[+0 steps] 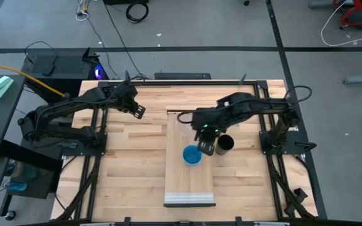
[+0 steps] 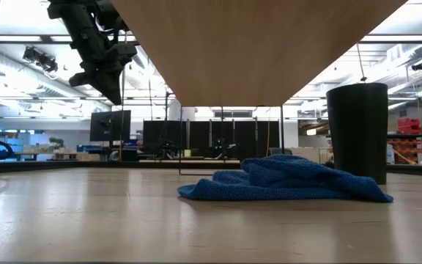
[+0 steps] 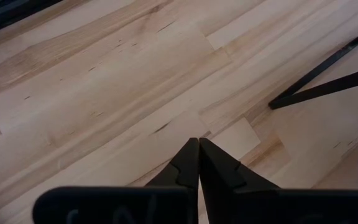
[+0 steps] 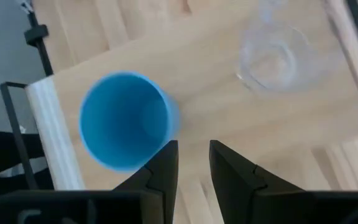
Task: Stack small to large cups/mugs on shelf
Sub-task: Put the blue cup on the shelf
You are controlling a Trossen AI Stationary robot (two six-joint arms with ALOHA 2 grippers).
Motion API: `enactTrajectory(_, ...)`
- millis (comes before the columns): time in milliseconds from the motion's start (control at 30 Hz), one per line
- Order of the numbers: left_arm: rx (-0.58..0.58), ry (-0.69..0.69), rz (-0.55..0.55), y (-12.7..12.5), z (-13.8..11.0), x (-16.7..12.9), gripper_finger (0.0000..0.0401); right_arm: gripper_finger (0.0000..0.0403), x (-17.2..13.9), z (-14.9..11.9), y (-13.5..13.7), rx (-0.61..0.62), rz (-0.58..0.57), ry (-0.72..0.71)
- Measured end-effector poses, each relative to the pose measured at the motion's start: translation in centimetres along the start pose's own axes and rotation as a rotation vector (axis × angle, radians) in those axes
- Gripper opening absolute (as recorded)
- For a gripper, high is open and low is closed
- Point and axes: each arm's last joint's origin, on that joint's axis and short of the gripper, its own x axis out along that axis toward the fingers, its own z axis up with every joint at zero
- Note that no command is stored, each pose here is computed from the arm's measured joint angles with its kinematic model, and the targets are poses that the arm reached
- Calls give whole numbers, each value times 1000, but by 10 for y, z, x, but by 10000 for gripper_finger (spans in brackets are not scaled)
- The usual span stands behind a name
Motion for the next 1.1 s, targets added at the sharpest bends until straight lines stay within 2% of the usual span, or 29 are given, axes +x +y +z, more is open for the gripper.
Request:
enactTrajectory(300, 0, 0, 1, 0, 0, 0, 22, 93, -29, -35, 0, 96, -58, -35)
enactTrajectory(400, 0, 0, 1, 0, 0, 0, 17, 86, -22, -52, 3, 135, -91, 3)
enactTrajectory(533, 0, 0, 0, 0, 0, 0, 14, 81, 4, -73, 12, 140, -108, 51)
enactTrajectory(700, -1, -16, -8, -1, 2, 0, 21, 74, 44, -71, 28, 125, -1, -37)
enactTrajectory(767, -2, -25, -12, -1, 2, 0, 24, 70, 53, -71, 27, 131, -3, -40)
enactTrajectory(900, -3, -27, -14, -1, 3, 0, 23, 60, 62, -71, 23, 138, -30, -24)
enactTrajectory(1100, -4, -27, -14, -1, 3, 0, 13, 49, 62, -64, 24, 123, 13, -70)
